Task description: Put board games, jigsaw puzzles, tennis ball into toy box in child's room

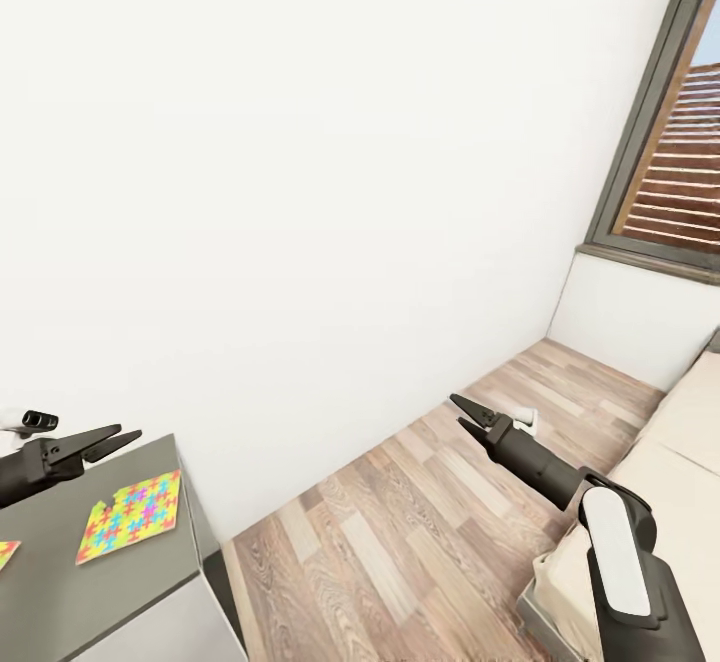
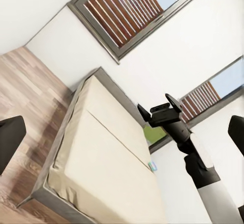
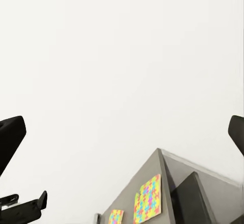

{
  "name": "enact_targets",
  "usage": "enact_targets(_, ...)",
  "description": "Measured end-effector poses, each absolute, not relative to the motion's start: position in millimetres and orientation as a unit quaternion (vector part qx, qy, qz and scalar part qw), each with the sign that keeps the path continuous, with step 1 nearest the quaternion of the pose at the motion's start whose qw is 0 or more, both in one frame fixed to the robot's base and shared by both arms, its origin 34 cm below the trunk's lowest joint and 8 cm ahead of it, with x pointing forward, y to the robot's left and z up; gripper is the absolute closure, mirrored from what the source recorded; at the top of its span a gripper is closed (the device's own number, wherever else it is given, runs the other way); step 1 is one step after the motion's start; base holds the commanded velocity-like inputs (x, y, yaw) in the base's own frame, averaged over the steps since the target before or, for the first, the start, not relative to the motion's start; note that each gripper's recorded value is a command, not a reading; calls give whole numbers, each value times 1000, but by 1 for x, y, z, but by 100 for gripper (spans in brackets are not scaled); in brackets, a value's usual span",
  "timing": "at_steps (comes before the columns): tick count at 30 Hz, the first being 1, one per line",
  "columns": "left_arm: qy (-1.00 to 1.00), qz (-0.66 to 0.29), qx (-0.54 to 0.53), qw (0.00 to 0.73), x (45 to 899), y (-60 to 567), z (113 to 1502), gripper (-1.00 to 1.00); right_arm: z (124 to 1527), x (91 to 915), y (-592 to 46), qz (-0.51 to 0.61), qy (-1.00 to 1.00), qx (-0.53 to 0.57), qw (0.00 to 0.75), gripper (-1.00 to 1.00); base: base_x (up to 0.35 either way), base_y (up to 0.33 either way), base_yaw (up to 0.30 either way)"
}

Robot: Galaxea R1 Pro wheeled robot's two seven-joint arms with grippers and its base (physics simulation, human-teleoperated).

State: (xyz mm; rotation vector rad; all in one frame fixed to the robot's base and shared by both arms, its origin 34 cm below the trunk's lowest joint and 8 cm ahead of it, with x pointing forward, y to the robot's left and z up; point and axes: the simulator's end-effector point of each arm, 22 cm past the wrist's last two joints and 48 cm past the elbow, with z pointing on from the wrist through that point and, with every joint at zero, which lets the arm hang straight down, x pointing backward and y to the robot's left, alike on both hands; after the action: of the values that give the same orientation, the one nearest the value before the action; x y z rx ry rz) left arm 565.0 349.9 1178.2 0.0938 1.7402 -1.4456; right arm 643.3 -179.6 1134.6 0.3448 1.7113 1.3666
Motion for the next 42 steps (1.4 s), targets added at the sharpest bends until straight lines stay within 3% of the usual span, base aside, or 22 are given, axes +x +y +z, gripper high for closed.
enact_targets(19,707,-587,41,393,566,333,1158,-100,1108,644,-183,537,712,158,425,-100,0,0,-267)
enact_targets(31,722,-584,25,371,568,330,1133,-100,994,566,-200,477,782,207,344,-100,0,0,-257)
enact_targets(42,767,-549,-17,331,563,347,1057,-100,916,523,-247,399,809,251,351,-100,0,0,-273)
